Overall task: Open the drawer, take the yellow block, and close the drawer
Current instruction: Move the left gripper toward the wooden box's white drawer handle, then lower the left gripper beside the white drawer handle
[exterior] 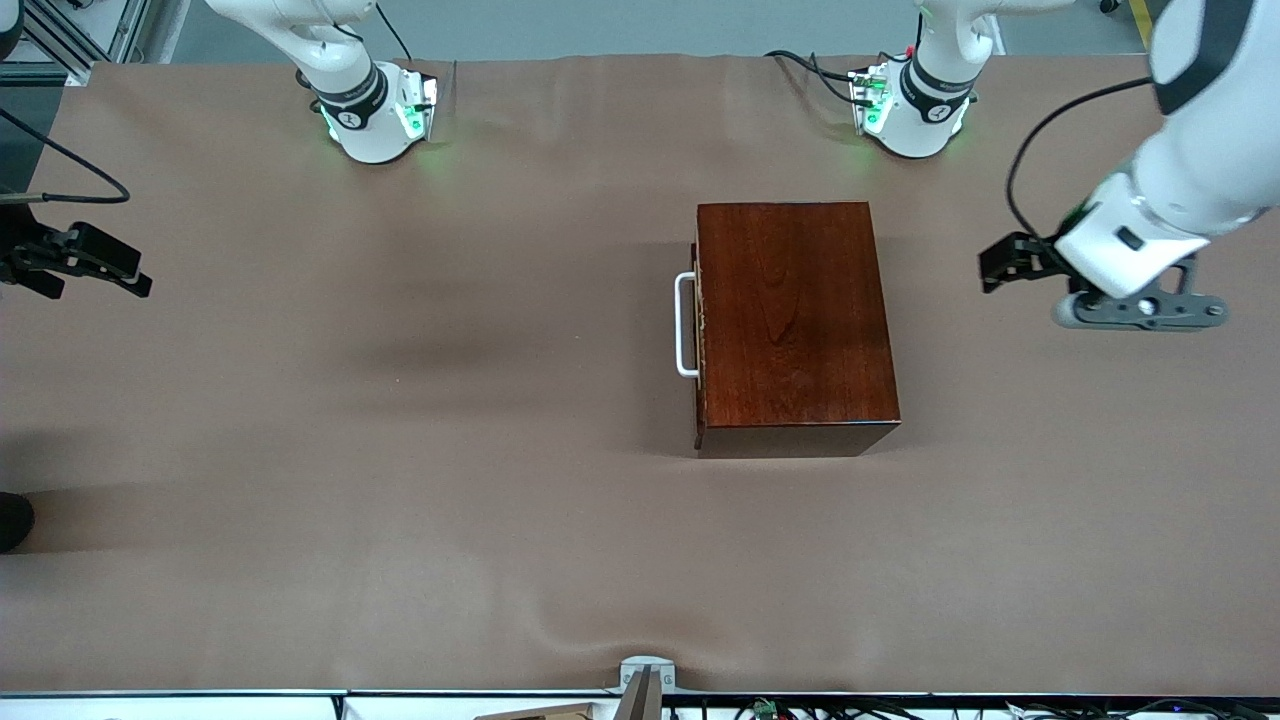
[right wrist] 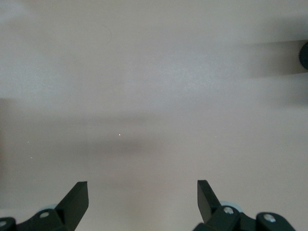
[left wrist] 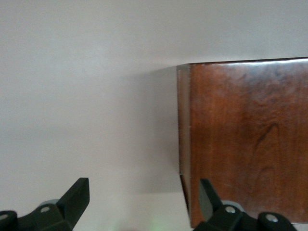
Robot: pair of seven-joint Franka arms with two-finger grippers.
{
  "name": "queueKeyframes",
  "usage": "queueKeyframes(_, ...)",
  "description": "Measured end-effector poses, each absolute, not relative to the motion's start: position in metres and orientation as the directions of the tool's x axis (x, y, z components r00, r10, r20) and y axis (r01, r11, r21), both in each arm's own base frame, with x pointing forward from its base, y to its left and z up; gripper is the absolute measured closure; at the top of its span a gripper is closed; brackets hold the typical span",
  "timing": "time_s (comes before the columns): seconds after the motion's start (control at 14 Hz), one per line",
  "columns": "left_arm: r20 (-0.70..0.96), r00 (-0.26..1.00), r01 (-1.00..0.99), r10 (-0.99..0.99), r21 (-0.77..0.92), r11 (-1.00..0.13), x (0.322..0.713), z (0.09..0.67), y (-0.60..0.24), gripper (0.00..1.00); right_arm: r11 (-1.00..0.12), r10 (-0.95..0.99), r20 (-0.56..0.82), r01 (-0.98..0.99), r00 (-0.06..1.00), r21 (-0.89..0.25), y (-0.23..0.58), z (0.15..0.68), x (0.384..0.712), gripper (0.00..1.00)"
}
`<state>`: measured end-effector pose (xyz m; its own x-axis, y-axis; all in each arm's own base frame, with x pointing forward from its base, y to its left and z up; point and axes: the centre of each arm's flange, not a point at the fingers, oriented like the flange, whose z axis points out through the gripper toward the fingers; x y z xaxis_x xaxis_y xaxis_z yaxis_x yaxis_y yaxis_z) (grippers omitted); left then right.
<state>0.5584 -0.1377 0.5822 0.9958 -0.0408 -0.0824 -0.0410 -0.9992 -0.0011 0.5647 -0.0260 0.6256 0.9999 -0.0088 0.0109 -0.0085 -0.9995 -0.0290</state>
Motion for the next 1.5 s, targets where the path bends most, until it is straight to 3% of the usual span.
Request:
queueKeyframes(0.93,-0.055,0.986,0.155,0.155,0.002,-0.988,0.506,0.585,-0.352,0.0,-0.999,-0.009,0.015,-0.009,1.0,-0.032,-0.026,0.627,0.565,0.0)
queueKeyframes(1.5,0.005,0.988,0.156,0.156,-0.041,-0.987,0.467,0.532,-0.484,0.0,-0.999,-0.01,0.021,-0.009,1.0,-0.032,-0.026,0.63,0.565,0.0)
